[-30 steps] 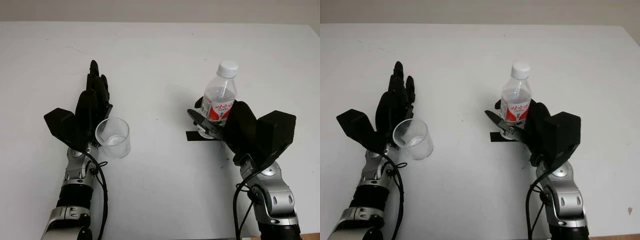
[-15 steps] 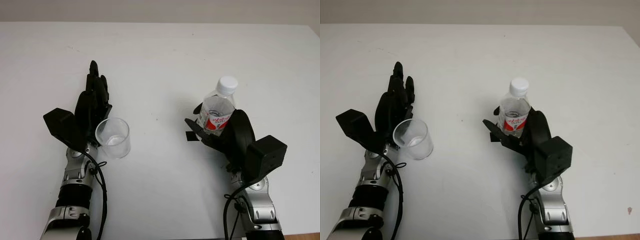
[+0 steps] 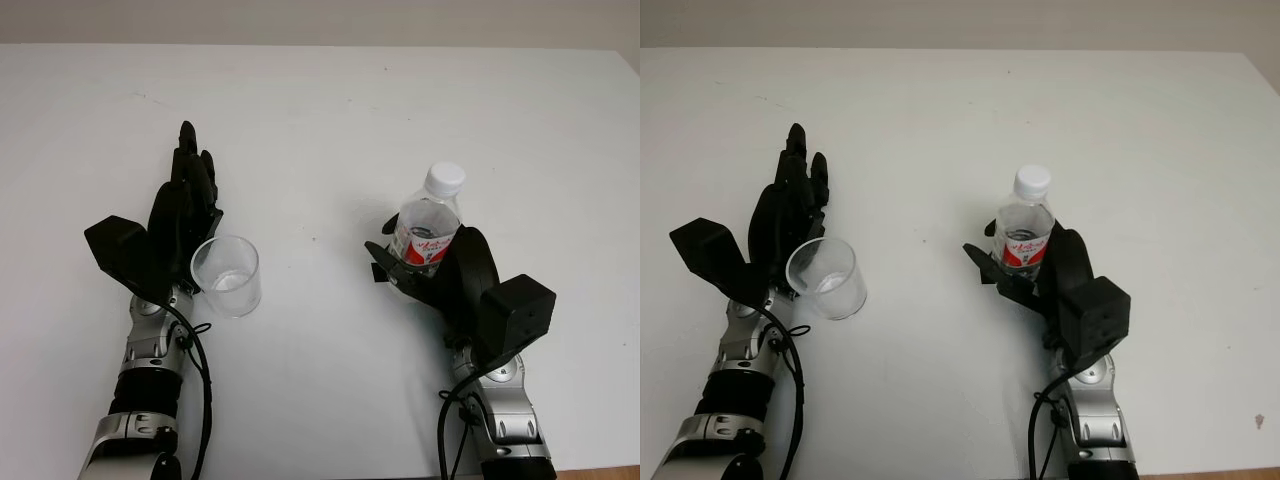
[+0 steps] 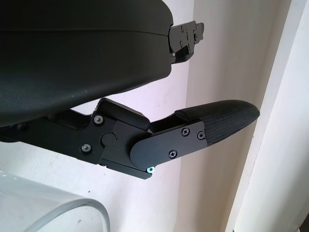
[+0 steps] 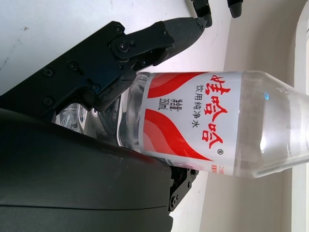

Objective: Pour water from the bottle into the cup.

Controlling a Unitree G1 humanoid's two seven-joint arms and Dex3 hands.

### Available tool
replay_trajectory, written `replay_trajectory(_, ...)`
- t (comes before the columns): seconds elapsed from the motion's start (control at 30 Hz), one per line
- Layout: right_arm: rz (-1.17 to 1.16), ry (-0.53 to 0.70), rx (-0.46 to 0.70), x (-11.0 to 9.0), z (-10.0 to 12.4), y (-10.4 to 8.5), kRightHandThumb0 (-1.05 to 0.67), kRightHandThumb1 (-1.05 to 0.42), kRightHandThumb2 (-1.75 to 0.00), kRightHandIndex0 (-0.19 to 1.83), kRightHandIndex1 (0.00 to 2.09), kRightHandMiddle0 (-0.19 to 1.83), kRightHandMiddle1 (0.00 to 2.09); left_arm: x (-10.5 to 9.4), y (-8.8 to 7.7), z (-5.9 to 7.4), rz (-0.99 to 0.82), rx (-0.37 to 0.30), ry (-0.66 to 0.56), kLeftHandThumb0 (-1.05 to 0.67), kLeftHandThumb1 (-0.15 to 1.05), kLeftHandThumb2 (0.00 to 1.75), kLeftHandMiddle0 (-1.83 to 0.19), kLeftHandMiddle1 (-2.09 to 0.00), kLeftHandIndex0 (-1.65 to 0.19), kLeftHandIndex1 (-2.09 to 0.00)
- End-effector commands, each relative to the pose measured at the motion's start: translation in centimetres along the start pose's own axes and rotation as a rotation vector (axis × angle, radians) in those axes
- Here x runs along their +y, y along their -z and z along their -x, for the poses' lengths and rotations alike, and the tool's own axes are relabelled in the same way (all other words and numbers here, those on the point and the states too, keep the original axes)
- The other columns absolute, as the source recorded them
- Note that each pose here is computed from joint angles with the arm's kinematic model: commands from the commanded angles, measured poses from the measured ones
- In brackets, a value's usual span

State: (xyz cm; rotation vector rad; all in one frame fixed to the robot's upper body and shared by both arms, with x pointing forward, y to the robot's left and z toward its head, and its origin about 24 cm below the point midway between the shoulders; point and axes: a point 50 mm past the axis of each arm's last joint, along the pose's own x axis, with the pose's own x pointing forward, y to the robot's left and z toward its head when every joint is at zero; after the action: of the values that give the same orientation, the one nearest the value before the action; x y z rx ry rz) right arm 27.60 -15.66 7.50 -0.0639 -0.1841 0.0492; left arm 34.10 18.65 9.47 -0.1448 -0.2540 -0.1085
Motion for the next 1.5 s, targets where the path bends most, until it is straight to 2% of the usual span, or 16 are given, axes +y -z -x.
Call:
replay_trajectory(0.0, -0.01, -0.001, -0.007, -0.1, -0.2, -0.2, -0.46, -1.05, -0.4, 1.15, 2.09, 0.94, 2.09, 0.3, 0.2, 0.2, -0.005, 0.011, -0.007, -0.82, 1.05, 0.75, 0.19, 0.0, 0.19, 0.0)
replay_trajectory(0.1, -0.037, -0.006, 0.013, 0.0, -0.1, -0.1, -0.47, -1.05, -0.39, 1.13, 2.09, 0.93, 2.09, 0.3, 0.2, 0.2, -0.007, 0.01, -0.003, -0.82, 1.05, 0.75, 0.19, 0.0, 0.19, 0.0)
replay_trajectory(0.23, -0.081, -0.009, 0.037, 0.1, -0.1, 0.1, -0.47, -1.05, -0.37, 1.05, 2.09, 0.8, 2.09, 0.4, 0.1, 0.2, -0.01, 0.011, -0.006, -0.83, 1.05, 0.75, 0.19, 0.0, 0.19, 0.0)
replay_trajectory(0.33, -0.086, -0.024, 0.032, 0.3, 0.0, 0.3, -0.52, -1.05, -0.27, 0.79, 2.09, 0.55, 2.09, 0.5, 0.1, 0.2, -0.009, 0.013, -0.008, -0.84, 1.05, 0.73, 0.19, 0.0, 0.19, 0.0)
replay_trajectory(0.37, -0.11, -0.03, 0.037, 0.4, -0.1, 0.3, -0.55, -1.05, -0.2, 0.58, 2.06, 0.36, 2.02, 0.5, 0.2, 0.2, -0.011, 0.015, -0.008, -0.84, 1.05, 0.73, 0.19, 0.0, 0.19, 0.0)
replay_trajectory(0.4, -0.134, -0.039, 0.045, 0.4, -0.1, 0.4, -0.56, -1.05, -0.16, 0.46, 2.01, 0.26, 1.95, 0.5, 0.2, 0.2, -0.012, 0.016, -0.009, -0.84, 1.05, 0.73, 0.19, 0.0, 0.19, 0.0)
replay_trajectory(0.47, -0.168, -0.072, 0.046, 0.5, 0.0, 0.5, -0.6, -1.04, -0.09, 0.29, 1.76, 0.17, 1.7, 0.5, 0.1, 0.2, -0.012, 0.016, -0.012, -0.84, 1.05, 0.73, 0.19, 0.0, 0.19, 0.0)
replay_trajectory(0.53, -0.127, -0.115, 0.042, 0.4, 0.0, 0.5, -0.63, -1.03, -0.06, 0.13, 1.36, 0.07, 1.43, 0.5, 0.1, 0.2, -0.012, 0.018, -0.011, -0.84, 1.05, 0.73, 0.19, -0.01, 0.19, 0.0)
replay_trajectory(0.6, -0.106, -0.144, 0.05, 0.4, 0.1, 0.7, -0.68, -1.02, -0.05, 0.03, 1.06, -0.03, 1.26, 0.5, 0.1, 0.2, -0.011, 0.017, -0.007, -0.84, 1.05, 0.73, 0.19, -0.01, 0.19, 0.0)
replay_trajectory(0.7, -0.091, -0.157, 0.066, 0.3, 0.3, 0.7, -0.7, -1.01, -0.05, -0.03, 0.86, -0.09, 1.13, 0.5, 0.1, 0.1, -0.007, 0.012, -0.005, -0.84, 1.05, 0.73, 0.19, -0.01, 0.19, 0.0)
replay_trajectory(0.9, -0.074, -0.169, 0.08, 0.2, 0.7, 0.8, -0.68, -1.03, -0.06, -0.08, 0.72, -0.11, 1.01, 0.4, 0.1, 0.1, -0.014, 0.014, -0.005, -0.84, 1.05, 0.73, 0.19, 0.0, 0.19, 0.0)
replay_trajectory(1.07, -0.059, -0.186, 0.084, 0.2, 1.0, 0.8, -0.67, -0.97, -0.05, 0.01, 0.23, -0.06, 0.69, 0.4, 0.0, 0.1, -0.01, 0.013, -0.005, -0.84, 1.05, 0.73, 0.19, 0.0, 0.19, 0.0)
replay_trajectory(1.37, -0.044, -0.199, 0.077, -0.2, 1.5, 0.9, -0.71, -0.92, -0.05, -0.04, 0.07, -0.09, 0.48, 0.5, 0.1, 0.1, -0.005, 0.015, -0.004, -0.84, 1.05, 0.73, 0.19, 0.0, 0.19, 0.0)
replay_trajectory(1.43, -0.022, -0.2, 0.076, -0.5, 1.7, 0.9, -0.73, -0.9, -0.05, -0.11, 0.05, -0.12, 0.39, 0.5, 0.1, 0.2, -0.007, 0.016, -0.006, -0.84, 1.05, 0.73, 0.19, 0.0, 0.19, 0.0)
replay_trajectory(1.47, 0.004, -0.202, 0.073, -0.8, 1.8, 0.9, -0.79, -0.9, -0.05, -0.16, 0.02, -0.16, 0.21, 0.5, 0.1, 0.2, -0.006, 0.017, -0.006, -0.84, 1.05, 0.73, 0.19, -0.01, 0.19, 0.0)
